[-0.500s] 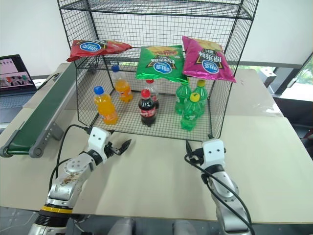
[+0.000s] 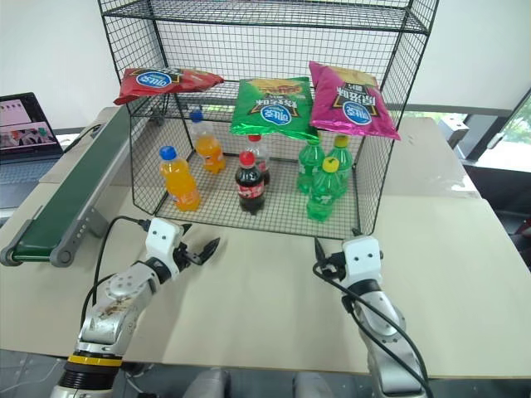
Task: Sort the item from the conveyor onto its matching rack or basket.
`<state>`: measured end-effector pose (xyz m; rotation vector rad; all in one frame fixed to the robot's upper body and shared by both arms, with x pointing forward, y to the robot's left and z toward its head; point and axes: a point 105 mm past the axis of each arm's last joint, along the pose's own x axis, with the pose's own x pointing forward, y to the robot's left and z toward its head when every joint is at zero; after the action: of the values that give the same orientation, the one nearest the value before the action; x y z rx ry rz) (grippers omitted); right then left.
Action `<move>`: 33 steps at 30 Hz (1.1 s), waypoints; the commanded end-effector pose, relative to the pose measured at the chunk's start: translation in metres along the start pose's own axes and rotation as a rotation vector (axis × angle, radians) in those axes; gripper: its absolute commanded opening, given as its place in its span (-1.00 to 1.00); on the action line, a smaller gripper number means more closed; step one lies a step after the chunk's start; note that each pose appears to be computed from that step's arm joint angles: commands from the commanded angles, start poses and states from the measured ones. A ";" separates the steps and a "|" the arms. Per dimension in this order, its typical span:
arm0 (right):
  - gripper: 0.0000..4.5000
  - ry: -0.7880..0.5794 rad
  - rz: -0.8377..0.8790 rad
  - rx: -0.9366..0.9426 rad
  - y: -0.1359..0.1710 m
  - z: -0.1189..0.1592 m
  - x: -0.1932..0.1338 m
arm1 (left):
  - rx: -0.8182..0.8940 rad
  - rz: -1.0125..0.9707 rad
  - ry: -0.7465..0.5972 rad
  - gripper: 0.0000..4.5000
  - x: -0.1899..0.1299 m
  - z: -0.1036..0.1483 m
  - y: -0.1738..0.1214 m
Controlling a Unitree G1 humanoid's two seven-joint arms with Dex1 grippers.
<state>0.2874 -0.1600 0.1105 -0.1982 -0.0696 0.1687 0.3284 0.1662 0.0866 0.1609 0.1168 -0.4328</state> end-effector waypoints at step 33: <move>1.00 -0.067 0.005 -0.008 0.002 0.018 -0.004 | 0.087 -0.061 -0.059 0.99 -0.001 0.020 -0.006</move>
<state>0.2844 -0.1589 0.1101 -0.1969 -0.0682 0.1750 0.3256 0.1589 0.0892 0.2075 0.1082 -0.4944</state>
